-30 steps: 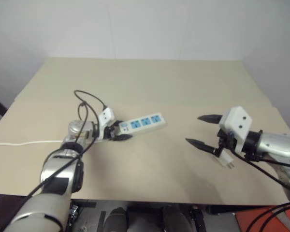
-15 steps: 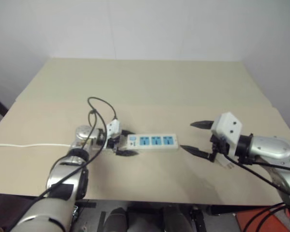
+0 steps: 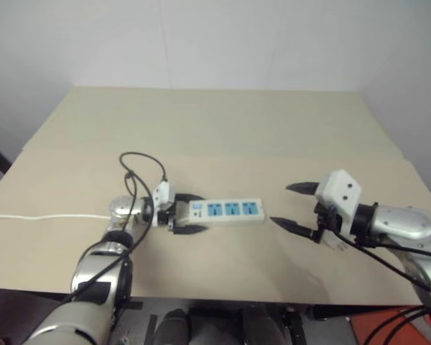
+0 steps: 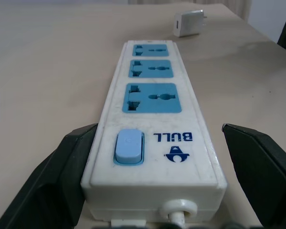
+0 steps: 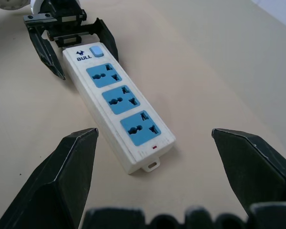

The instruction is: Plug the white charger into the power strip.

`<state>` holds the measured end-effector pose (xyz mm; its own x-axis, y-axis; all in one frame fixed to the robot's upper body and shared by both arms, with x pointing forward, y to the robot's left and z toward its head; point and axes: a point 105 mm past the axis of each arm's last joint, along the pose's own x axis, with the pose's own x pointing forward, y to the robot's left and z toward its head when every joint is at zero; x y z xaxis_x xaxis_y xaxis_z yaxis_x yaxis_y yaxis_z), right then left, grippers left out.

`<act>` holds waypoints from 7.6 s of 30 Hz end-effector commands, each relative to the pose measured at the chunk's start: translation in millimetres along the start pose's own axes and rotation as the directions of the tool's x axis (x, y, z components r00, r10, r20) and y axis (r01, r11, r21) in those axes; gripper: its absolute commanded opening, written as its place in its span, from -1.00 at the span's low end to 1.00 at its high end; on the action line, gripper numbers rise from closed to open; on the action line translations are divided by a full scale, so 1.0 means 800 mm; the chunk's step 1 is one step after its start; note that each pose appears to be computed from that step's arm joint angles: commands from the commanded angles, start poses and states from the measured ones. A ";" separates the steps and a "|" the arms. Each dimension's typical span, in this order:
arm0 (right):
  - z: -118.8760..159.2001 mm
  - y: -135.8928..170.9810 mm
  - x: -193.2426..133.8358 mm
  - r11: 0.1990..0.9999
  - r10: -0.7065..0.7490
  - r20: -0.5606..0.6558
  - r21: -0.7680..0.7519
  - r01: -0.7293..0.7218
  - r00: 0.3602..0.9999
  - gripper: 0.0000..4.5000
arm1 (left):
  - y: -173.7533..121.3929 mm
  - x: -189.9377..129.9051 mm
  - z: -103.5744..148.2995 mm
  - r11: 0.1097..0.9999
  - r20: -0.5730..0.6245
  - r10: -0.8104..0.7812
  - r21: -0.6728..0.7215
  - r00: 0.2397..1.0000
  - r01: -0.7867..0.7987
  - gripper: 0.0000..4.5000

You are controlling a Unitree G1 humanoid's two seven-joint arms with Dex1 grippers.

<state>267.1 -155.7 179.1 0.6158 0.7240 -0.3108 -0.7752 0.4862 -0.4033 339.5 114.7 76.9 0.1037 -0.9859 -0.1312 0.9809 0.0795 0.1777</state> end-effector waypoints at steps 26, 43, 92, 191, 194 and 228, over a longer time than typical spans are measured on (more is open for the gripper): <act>0.017 -0.010 -0.014 0.999 0.014 -0.047 -0.042 -0.016 0.999 1.00 | -0.003 -0.010 -0.006 1.000 -0.025 -0.005 -0.011 1.000 0.004 0.45; -0.044 -0.075 -0.066 0.968 0.102 -0.695 0.234 0.090 0.712 1.00 | -0.016 0.011 -0.010 0.996 -0.050 -0.086 0.018 0.995 0.087 0.45; -0.102 -0.067 -0.039 0.945 0.108 -0.753 0.280 0.167 0.648 -0.49 | -0.027 0.006 -0.024 0.997 -0.054 -0.079 -0.011 0.995 0.079 0.45; -0.038 0.038 0.192 0.839 0.297 0.590 0.215 -0.500 0.751 -0.49 | -0.019 0.003 -0.007 0.996 -0.048 -0.091 0.014 0.995 0.091 0.45; -0.031 0.041 0.195 0.836 0.299 0.605 0.207 -0.508 0.738 -0.49 | -0.019 0.003 -0.007 0.996 -0.048 -0.091 0.014 0.995 0.092 0.45; -0.030 0.068 0.219 0.840 0.280 0.592 0.230 -0.492 0.756 -0.49 | -0.017 -0.003 -0.007 0.995 -0.074 -0.092 0.020 0.993 0.093 0.45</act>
<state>342.1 -22.6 105.3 0.1509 0.9668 0.2064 -0.9837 0.1675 -0.0654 330.7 126.7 69.1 0.0908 -0.9780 -0.1880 0.9838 0.0588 0.1692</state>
